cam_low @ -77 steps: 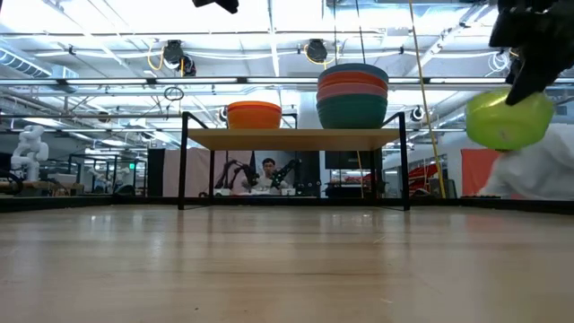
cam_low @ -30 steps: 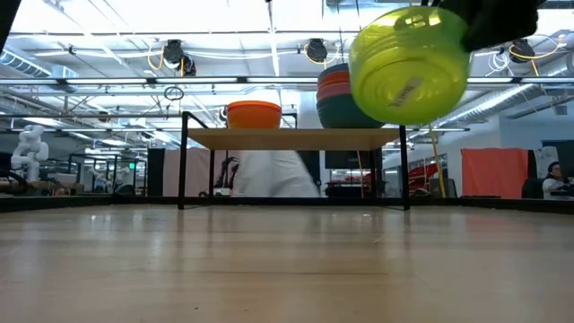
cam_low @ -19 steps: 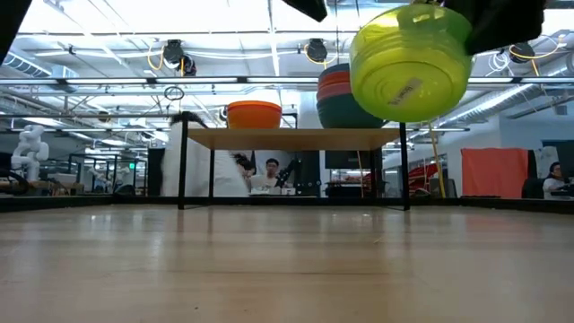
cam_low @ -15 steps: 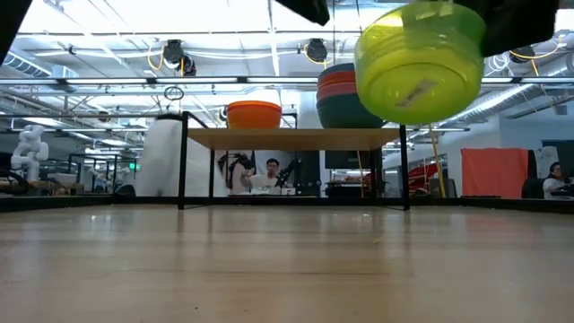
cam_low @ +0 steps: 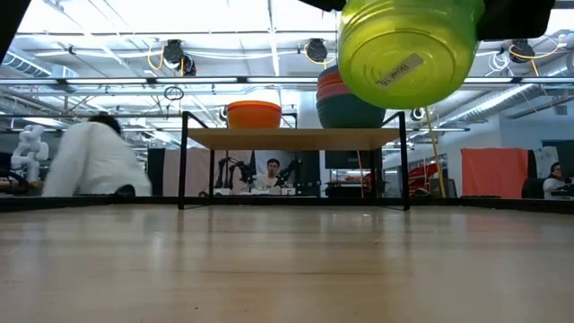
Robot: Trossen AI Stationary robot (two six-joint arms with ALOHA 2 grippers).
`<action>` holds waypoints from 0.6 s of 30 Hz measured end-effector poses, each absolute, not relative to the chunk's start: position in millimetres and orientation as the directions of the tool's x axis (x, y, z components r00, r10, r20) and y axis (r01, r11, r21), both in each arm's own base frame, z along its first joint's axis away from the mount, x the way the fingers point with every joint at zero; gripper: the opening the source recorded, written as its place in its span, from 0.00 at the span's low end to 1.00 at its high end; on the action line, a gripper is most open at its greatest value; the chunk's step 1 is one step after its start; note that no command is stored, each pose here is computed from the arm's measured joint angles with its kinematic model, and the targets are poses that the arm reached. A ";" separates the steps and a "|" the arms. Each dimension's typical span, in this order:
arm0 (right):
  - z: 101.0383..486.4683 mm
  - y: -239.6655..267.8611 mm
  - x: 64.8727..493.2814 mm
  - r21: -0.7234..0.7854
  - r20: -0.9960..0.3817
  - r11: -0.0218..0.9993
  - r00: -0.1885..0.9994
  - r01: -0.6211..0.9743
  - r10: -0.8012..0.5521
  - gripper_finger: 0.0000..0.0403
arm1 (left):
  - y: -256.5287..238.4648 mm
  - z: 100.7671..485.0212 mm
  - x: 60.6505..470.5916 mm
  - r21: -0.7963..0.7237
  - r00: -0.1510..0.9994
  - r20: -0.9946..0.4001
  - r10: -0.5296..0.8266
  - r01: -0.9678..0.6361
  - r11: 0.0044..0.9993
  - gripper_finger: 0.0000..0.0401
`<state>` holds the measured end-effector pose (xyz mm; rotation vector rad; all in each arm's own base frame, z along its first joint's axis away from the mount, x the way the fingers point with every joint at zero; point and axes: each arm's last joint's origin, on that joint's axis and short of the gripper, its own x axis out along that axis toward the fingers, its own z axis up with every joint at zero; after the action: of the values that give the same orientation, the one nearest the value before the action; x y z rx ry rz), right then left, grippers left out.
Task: Place and stack bowls onto a shelf
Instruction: Stack the transparent green bowl on top of the transparent orange bowl on the shelf
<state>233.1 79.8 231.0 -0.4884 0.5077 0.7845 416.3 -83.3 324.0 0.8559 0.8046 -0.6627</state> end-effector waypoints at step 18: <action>232.3 80.9 233.5 -0.234 -0.577 0.587 0.597 -0.775 0.558 0.00 | -94.8 319.7 416.4 0.369 0.507 -0.826 -0.245 0.816 0.445 0.17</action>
<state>233.5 80.9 232.3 -0.4995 0.4781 0.8117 416.4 -94.8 319.7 0.8651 0.7753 -0.7461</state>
